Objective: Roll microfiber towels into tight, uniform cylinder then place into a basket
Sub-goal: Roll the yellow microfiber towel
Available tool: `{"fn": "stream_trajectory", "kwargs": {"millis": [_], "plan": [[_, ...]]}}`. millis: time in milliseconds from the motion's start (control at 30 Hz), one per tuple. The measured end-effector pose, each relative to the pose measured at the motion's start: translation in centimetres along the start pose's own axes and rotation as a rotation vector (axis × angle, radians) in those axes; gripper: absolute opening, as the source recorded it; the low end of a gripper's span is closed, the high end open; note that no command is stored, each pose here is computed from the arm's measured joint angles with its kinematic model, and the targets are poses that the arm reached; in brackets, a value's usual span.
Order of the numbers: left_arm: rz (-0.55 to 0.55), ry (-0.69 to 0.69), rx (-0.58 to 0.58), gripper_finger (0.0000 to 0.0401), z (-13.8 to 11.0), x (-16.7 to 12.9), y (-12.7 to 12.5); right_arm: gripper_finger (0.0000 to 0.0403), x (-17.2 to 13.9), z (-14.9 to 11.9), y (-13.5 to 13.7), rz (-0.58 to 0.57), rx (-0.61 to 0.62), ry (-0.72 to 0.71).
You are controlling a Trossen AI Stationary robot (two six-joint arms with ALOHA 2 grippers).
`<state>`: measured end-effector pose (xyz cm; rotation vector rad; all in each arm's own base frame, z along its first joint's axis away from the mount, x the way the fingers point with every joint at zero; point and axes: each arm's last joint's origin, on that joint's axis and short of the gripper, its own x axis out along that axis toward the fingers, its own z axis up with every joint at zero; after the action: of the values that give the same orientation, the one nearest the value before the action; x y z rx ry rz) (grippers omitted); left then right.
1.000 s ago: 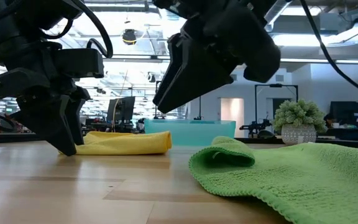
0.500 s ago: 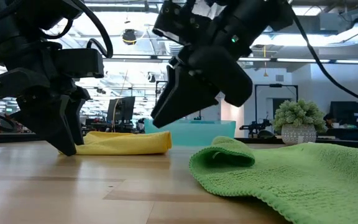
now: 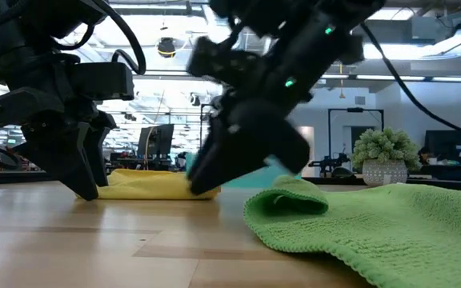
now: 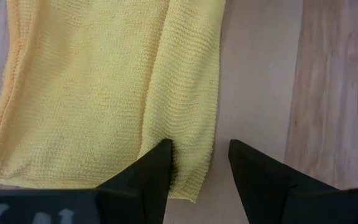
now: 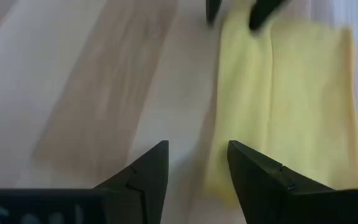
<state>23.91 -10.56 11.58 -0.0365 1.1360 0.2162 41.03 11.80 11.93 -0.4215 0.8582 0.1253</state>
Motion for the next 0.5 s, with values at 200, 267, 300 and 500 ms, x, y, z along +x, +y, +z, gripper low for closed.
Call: {"fn": "stream_trajectory", "kwargs": {"millis": [200,267,300,500], "plan": [[-0.001,-0.001,0.001,0.0157,-0.02,-0.03,-0.02,0.0184,0.86,-0.76,-0.12,-0.009,0.001,0.048],[0.001,0.001,0.002,0.0157,-0.03,-0.03,0.0,0.0181,0.85,-0.73,-0.22,-0.006,0.006,0.05],[0.0,0.001,0.001,0.0157,-0.03,-0.03,-0.01,0.018,0.83,-0.69,-0.25,-0.005,0.005,0.053],[0.0,0.001,0.003,0.0157,-0.04,-0.03,-0.01,0.0173,0.51,0.18,-0.35,0.004,-0.008,0.094]]}}
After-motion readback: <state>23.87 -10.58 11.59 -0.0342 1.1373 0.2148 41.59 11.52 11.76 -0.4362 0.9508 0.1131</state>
